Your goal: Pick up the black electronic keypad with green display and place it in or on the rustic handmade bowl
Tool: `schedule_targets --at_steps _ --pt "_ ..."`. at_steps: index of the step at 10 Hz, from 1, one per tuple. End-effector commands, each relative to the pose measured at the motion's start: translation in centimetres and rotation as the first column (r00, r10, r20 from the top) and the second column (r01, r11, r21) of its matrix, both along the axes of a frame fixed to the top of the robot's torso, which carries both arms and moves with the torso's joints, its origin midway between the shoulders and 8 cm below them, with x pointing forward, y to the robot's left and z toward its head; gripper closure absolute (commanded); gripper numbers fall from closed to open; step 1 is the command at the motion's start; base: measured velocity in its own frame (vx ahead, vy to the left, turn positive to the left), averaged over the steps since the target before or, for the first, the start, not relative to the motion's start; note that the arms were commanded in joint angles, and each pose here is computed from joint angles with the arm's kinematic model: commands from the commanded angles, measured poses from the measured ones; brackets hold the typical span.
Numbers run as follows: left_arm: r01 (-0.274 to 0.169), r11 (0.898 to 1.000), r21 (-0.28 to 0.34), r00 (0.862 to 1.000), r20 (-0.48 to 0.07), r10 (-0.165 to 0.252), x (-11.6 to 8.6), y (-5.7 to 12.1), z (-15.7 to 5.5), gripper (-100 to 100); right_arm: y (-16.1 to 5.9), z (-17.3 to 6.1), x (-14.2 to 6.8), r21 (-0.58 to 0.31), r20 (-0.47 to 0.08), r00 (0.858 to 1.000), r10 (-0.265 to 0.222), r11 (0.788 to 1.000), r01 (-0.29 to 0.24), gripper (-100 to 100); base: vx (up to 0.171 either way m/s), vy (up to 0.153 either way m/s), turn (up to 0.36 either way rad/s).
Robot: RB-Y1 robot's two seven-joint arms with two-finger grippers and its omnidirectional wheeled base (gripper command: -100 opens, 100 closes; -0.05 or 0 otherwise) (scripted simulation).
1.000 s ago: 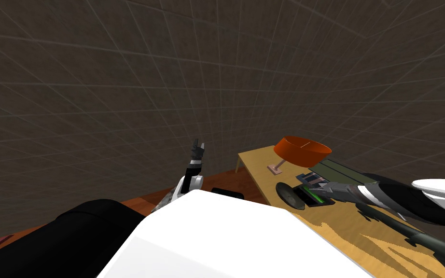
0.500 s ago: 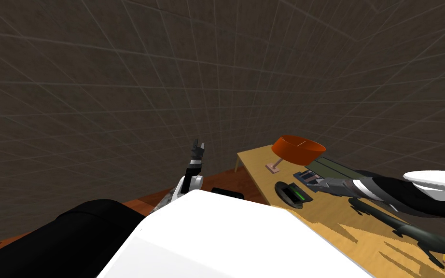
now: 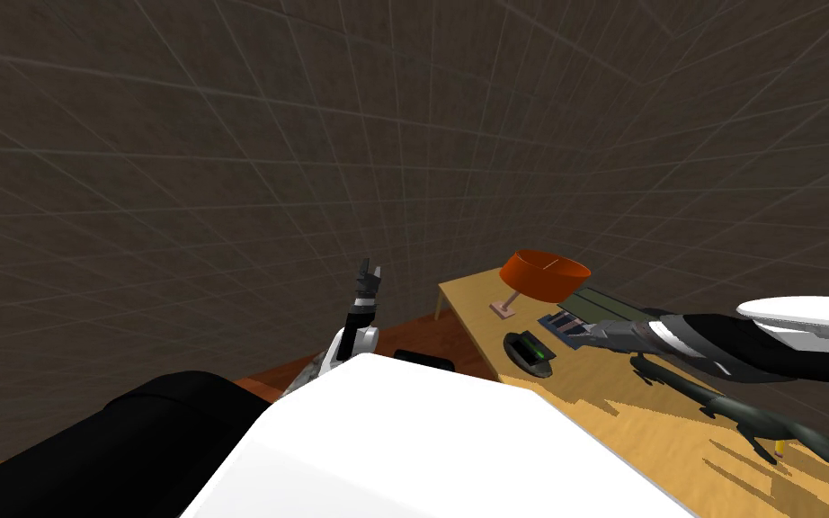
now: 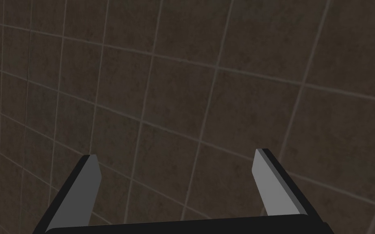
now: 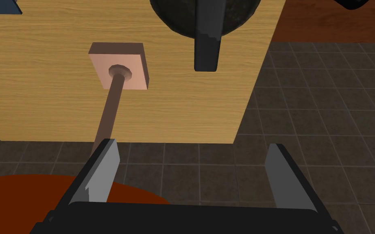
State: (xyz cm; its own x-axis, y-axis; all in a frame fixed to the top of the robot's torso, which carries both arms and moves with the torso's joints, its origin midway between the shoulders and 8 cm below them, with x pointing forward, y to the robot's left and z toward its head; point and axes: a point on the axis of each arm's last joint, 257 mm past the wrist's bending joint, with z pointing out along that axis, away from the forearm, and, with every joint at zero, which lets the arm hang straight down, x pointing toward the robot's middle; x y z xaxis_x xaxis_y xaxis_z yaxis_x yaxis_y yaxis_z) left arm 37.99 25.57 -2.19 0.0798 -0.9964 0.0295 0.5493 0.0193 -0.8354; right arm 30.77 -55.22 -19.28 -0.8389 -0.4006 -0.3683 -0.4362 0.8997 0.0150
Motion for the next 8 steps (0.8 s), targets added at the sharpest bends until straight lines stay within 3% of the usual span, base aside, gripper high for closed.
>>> schedule_targets --at_steps 1,2,3,4,8 --pt "0.000 1.000 0.000 1.000 0.000 0.000 0.00 0.00 0.00 0 0.22 0.23 0.56 0.003 0.006 1.000 0.007 1.000 -0.007 -100 -0.011 -0.006 0.008" --pt "0.000 1.000 0.000 1.000 0.000 0.000 0.00 0.00 0.00 0 0.94 1.21 1.46 0.004 0.005 1.000 0.019 1.000 -0.019 -100 -0.015 -0.013 -0.066" --pt "0.000 1.000 0.000 1.000 0.000 0.000 0.00 0.00 0.00 0 0.40 0.73 1.12 0.002 0.005 1.000 0.013 1.000 -0.013 -100 -0.008 -0.006 -0.014" --pt "0.000 1.000 0.000 1.000 0.000 0.000 0.00 0.00 0.00 0 0.49 0.82 1.22 0.004 0.005 1.000 0.013 1.000 -0.014 0 0.000 0.000 0.000" --pt "0.000 1.000 0.000 1.000 0.000 0.000 0.00 0.00 0.00 0 0.48 0.80 1.20 0.004 0.005 1.000 0.013 1.000 -0.013 0 0.000 0.000 0.000"
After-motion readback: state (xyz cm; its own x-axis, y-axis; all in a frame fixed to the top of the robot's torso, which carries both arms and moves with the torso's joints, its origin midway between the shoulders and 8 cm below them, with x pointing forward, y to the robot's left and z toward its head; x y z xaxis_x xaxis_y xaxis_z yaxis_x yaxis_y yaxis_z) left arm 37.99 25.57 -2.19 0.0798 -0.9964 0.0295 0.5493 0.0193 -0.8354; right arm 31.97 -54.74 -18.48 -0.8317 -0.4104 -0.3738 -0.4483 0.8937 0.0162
